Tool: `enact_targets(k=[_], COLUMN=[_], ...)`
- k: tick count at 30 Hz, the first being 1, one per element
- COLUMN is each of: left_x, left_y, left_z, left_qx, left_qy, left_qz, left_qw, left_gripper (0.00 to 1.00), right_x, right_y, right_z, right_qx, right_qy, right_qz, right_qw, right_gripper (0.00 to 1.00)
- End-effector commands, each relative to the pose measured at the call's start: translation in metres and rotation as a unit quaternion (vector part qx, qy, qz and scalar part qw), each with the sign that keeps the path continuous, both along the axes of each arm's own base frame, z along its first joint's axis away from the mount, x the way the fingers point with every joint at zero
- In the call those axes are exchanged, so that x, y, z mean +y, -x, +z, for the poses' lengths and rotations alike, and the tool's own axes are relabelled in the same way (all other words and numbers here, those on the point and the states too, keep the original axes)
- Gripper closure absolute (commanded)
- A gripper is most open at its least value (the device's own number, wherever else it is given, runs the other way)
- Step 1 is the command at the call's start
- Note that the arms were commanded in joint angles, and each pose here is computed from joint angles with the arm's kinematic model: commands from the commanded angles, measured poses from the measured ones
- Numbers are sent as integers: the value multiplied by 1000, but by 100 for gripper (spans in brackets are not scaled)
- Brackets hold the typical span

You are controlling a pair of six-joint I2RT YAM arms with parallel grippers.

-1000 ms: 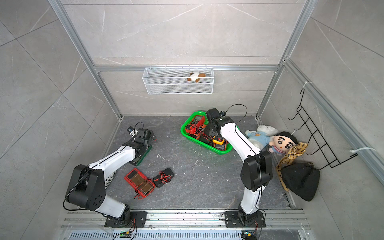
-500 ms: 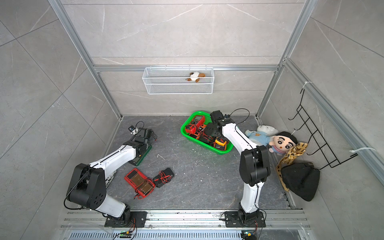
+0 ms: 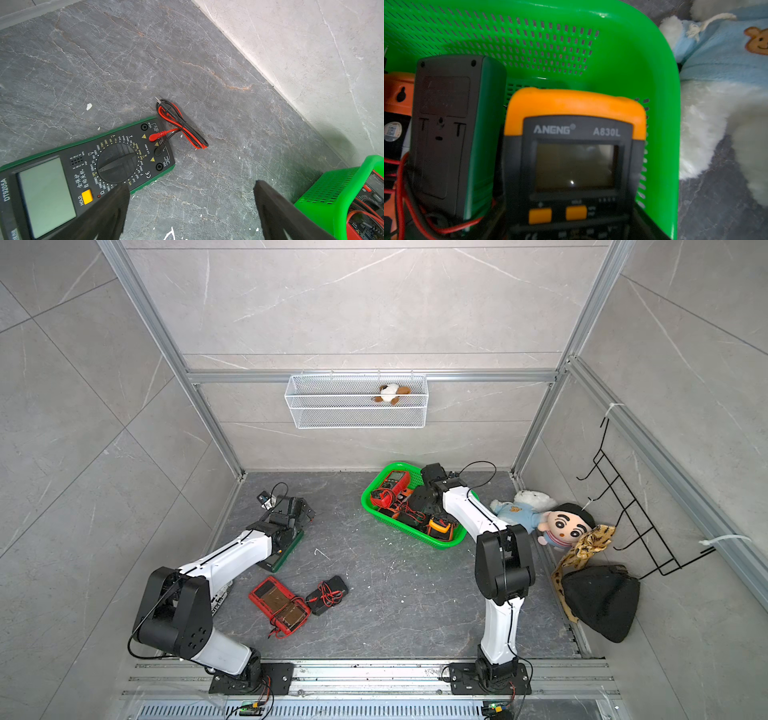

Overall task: Put the multimeter into the basket
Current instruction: Place the multimeter in the basket.

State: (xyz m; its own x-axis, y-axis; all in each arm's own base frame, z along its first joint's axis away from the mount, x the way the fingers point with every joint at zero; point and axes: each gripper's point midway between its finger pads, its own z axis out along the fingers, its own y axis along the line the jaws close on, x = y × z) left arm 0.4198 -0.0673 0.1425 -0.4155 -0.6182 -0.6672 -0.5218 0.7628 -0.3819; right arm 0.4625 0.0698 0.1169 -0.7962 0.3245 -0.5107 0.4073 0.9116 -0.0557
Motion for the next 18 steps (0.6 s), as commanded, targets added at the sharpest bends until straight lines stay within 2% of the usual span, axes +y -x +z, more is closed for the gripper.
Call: enact_targets(k=[1,12,18], left_x=[-1,-1,-1], left_y=[-8,-9,-9], left_z=[6,4,4], left_qx=[-11,-11,-13], left_qy=[8,8,9], left_qz=[3,4,5], left_qw=[1000,1000,1000], left_gripper=[2,2,2], right_x=[2,26,40], right_y=[-5,-20,-24], right_z=[-11,-21,-27], right_qx=[1,26,38], right_qy=[-3,25,29], right_qz=[-8,15,20], right_qw=[1000,999,999], right_gripper=[85,83,66])
